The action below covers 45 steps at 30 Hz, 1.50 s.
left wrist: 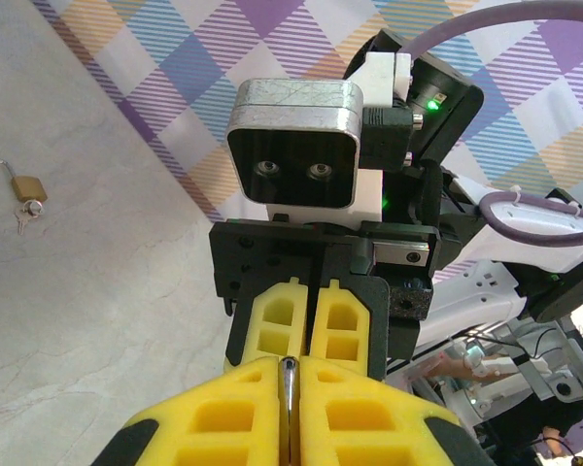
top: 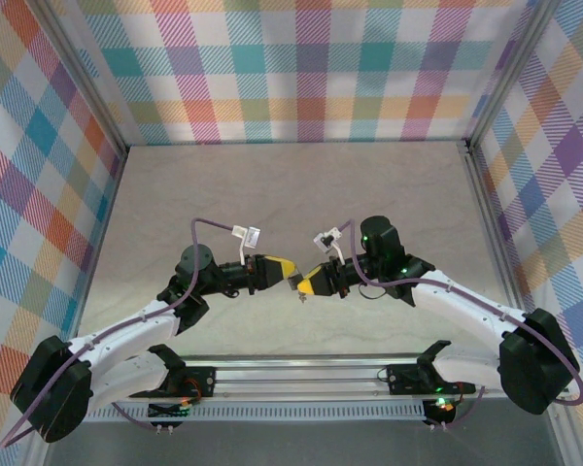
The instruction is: Lock with the key
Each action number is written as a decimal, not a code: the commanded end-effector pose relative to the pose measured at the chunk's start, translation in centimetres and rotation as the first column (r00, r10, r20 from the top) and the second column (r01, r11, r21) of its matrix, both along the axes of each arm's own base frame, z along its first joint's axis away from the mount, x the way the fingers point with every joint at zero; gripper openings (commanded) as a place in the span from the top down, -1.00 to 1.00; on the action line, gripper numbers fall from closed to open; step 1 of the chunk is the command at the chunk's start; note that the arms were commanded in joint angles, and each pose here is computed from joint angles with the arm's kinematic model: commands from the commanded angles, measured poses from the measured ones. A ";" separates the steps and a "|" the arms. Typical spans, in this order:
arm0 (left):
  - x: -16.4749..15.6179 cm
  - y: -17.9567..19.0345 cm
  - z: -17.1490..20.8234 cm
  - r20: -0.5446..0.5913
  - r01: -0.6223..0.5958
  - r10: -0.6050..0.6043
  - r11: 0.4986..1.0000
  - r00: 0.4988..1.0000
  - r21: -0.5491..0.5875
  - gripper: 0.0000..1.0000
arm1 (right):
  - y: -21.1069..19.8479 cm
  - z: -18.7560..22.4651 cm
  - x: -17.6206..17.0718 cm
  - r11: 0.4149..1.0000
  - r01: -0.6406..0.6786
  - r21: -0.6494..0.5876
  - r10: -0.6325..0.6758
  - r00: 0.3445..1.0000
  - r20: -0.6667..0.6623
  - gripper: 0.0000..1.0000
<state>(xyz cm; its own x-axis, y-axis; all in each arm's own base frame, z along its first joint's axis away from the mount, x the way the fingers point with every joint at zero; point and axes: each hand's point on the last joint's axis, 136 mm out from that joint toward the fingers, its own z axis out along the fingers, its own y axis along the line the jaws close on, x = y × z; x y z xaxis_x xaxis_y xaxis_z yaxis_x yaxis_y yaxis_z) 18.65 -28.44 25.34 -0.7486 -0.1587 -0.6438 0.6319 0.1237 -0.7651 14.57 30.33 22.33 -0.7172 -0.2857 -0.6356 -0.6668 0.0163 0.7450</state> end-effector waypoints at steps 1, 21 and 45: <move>-0.2 0.0 1.5 0.056 0.006 -0.006 1.000 0.998 -0.011 0.82 | 0.0 1.9 -0.8 0.997 -0.056 0.056 0.053 0.997 0.047 1.00; -1.3 -0.5 1.2 0.073 0.050 -0.050 0.999 0.996 -0.002 1.00 | -0.1 4.3 -1.1 0.988 -0.084 0.127 0.076 0.995 0.070 1.00; -3.1 -1.6 0.5 0.073 0.127 -0.126 0.992 0.989 0.001 1.00 | -0.1 8.3 3.2 0.975 0.061 0.212 -0.100 0.979 0.175 1.00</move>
